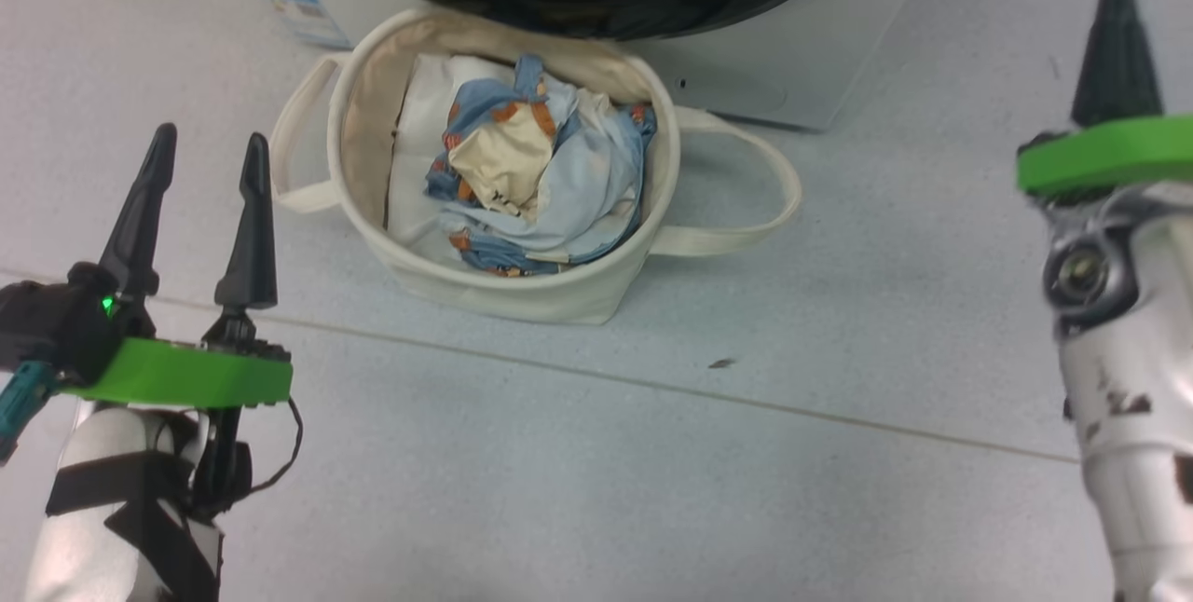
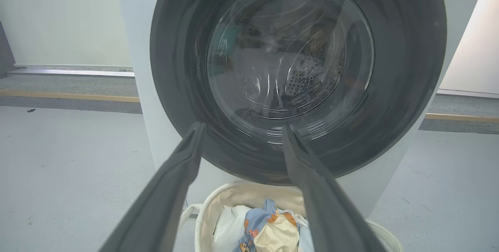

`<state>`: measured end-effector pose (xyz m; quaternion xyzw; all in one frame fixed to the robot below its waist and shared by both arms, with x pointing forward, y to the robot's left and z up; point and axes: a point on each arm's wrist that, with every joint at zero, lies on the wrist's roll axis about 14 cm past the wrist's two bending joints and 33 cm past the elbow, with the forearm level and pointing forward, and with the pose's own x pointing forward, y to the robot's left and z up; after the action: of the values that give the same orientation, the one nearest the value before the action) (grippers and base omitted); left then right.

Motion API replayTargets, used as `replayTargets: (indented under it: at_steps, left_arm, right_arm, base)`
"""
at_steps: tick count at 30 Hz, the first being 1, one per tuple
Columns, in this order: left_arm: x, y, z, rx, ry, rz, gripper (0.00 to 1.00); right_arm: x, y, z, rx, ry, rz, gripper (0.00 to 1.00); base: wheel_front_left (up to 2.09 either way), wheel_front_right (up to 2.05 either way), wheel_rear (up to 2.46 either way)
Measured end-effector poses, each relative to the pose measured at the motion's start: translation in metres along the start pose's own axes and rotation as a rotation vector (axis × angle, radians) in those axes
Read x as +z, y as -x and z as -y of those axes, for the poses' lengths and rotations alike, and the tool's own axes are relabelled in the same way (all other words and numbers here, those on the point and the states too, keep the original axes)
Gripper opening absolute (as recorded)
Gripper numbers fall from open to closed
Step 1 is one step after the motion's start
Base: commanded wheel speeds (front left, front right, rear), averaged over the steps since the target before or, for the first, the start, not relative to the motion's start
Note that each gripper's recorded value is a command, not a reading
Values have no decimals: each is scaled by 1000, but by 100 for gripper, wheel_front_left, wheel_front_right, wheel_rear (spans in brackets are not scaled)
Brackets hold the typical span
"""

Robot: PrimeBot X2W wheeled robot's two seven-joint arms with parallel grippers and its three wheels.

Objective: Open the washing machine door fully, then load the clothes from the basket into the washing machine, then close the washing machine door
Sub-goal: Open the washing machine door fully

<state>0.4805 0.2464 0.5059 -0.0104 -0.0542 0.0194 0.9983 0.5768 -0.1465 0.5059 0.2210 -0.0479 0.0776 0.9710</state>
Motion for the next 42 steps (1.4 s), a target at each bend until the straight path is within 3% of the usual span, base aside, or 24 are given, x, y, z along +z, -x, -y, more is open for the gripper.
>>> replayTargets:
  at_steps: [4,9,13,17,22,42]
  left_arm:
    - [-7,-2,-8,23,-5,-14,100]
    - [-20,-3,-16,48,-10,-41,100]
    - [-20,-6,-21,62,-16,-39,100]
    - [-20,-3,-26,74,-23,-41,100]
    - [-17,-2,-29,79,-24,-37,100]
    - [-26,-2,-30,80,-9,-58,100]
  right_arm:
    - [2,-22,3,-21,-116,27,0]
    - [-2,-49,8,-75,-479,24,0]
    - [-21,-61,9,-95,-742,-69,0]
    - [-41,-64,-2,-73,-888,-195,0]
    - [-27,-78,-26,24,-978,-246,0]
    - [-12,-95,-60,162,-1035,-289,0]
  base:
    - [0,0,0]
    - [0,0,0]
    - [0,0,0]
    - [0,0,0]
    - [0,0,0]
    - [0,0,0]
